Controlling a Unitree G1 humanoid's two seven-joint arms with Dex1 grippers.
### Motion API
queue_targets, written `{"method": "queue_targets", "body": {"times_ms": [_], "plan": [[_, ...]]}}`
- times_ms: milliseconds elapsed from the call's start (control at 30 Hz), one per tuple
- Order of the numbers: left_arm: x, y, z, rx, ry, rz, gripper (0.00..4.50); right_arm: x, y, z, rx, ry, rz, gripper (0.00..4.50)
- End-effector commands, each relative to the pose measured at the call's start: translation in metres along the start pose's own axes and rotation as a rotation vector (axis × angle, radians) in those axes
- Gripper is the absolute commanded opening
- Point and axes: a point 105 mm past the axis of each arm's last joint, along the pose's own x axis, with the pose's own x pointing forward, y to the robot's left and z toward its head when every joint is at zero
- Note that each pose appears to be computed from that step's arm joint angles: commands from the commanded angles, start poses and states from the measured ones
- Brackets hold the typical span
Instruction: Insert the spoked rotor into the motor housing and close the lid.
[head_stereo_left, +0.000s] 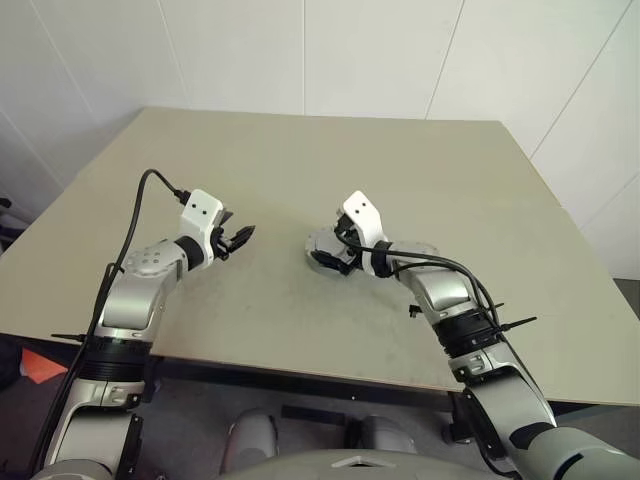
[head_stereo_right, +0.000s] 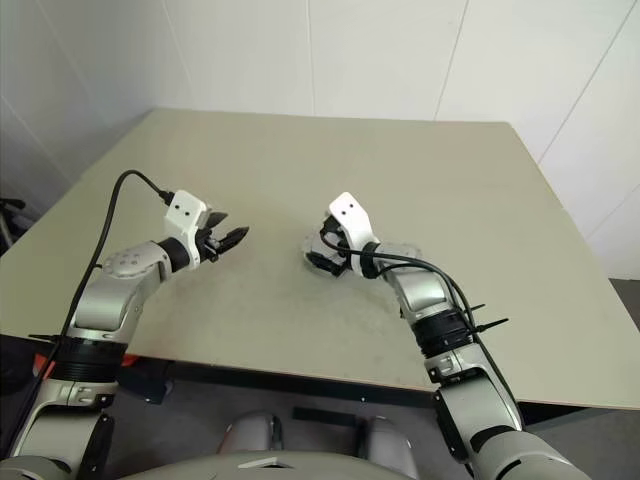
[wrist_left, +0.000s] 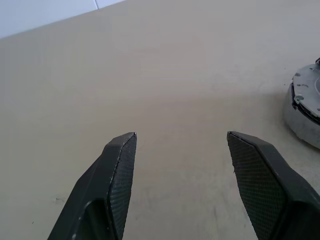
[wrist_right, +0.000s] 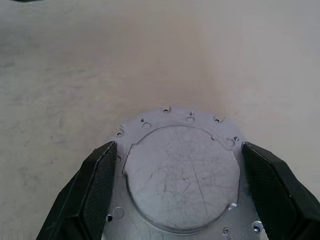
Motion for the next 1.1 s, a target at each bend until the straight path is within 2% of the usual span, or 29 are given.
{"method": "queue_targets", "body": {"times_ms": [33,233,333,400,433,867,1100], "plan": [[-0.002,0.004,0.014,0.036,-0.043,0.009,3.06,0.001,0.003,-0.003,-0.012,0.004,0.004,4.47],[-0.003,0.005,0.014,0.041,-0.038,0.014,3.06,0.003,-0.002,-0.009,0.024,0.009,-0.019,4.47],[-0.003,0.006,0.013,0.041,-0.035,0.016,3.06,0.003,-0.006,-0.007,0.041,-0.006,-0.027,3.89],[-0.003,0.007,0.012,0.040,-0.032,0.017,3.06,0.002,-0.007,-0.005,0.049,-0.014,-0.026,3.27],[-0.003,0.007,0.012,0.039,-0.031,0.018,3.06,0.002,-0.008,-0.003,0.051,-0.017,-0.024,3.17],[-0.005,0.006,0.008,0.035,-0.022,0.021,3.06,-0.003,-0.010,0.006,-0.043,0.002,0.017,3.17],[-0.005,0.005,0.007,0.037,-0.020,0.022,3.06,0.001,-0.009,-0.005,-0.049,0.035,0.006,3.17]]}}
